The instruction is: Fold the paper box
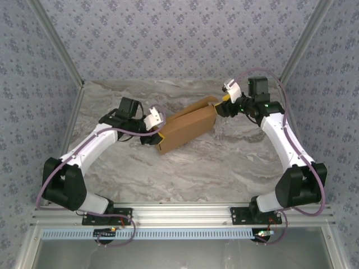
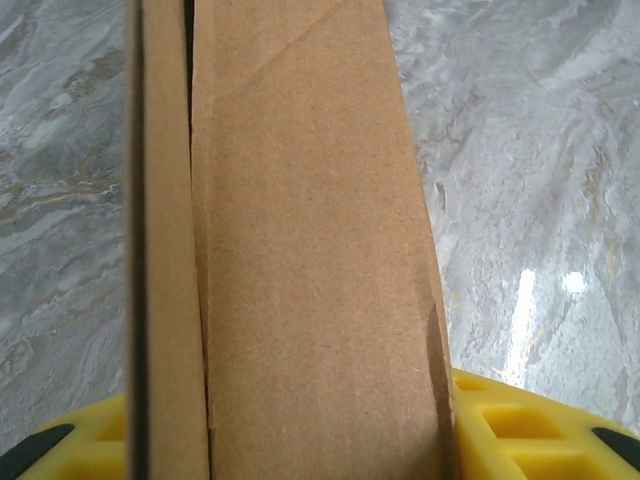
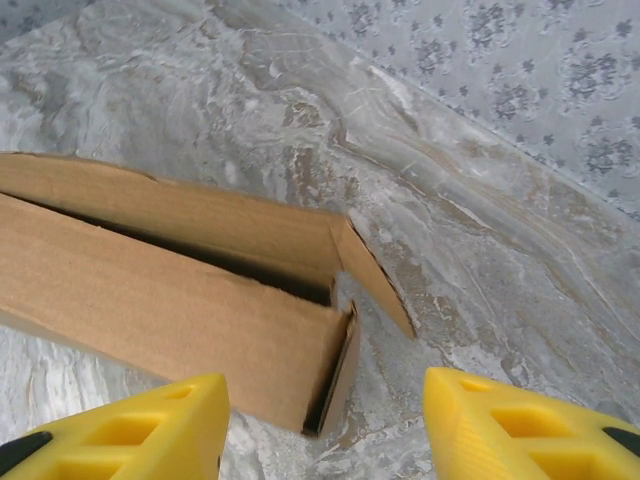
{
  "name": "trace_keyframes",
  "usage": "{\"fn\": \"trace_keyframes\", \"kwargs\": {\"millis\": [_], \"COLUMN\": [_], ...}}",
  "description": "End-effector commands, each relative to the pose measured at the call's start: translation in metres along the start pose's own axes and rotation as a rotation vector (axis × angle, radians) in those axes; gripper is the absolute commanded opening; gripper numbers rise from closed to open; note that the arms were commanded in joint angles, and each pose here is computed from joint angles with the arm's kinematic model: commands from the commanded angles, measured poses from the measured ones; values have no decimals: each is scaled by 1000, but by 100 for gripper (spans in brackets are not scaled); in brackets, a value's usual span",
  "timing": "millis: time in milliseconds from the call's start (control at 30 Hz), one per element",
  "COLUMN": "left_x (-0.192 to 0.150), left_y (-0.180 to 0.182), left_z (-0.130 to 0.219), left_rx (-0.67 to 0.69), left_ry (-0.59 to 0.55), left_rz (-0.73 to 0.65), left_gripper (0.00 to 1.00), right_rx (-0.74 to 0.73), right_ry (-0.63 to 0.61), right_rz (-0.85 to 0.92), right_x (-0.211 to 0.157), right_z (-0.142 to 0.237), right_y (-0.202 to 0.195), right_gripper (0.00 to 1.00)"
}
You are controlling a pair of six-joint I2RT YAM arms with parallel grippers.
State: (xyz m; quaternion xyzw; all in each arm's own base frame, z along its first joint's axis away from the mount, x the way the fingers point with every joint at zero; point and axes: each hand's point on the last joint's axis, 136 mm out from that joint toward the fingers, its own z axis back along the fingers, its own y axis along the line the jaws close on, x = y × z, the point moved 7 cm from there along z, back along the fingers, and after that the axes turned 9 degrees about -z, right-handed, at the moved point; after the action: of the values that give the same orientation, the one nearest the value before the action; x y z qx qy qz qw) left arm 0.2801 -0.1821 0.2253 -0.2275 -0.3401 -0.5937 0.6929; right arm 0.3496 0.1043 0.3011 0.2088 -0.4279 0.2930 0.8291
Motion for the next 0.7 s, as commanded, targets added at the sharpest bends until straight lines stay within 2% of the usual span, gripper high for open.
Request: {"fn": "trace_keyframes", "kwargs": {"millis": [0, 200, 433, 567, 667], "left_x": [8, 11, 11, 13, 12], "left_y": [1, 4, 4, 4, 4], "left_z": [3, 1, 0, 1, 0], "left_rx": [-65, -83, -91, -91, -93], "left_ry": [-22, -31, -34, -41, -40], "left_rz": [-75, -101, -123, -128, -127], "left_gripper": [37, 37, 37, 37, 37], "right_rx": [57, 20, 16, 17, 19], "right_ry": [13, 58, 102, 125, 134], "right_rz": [53, 57, 63, 65, 64], "right_x": [2, -5, -8, -10, -10], "right_z": [-2, -10, -25, -32, -34], "right_y": [5, -3, -10, -11, -11], "right_gripper": [54, 46, 43, 36, 27]}}
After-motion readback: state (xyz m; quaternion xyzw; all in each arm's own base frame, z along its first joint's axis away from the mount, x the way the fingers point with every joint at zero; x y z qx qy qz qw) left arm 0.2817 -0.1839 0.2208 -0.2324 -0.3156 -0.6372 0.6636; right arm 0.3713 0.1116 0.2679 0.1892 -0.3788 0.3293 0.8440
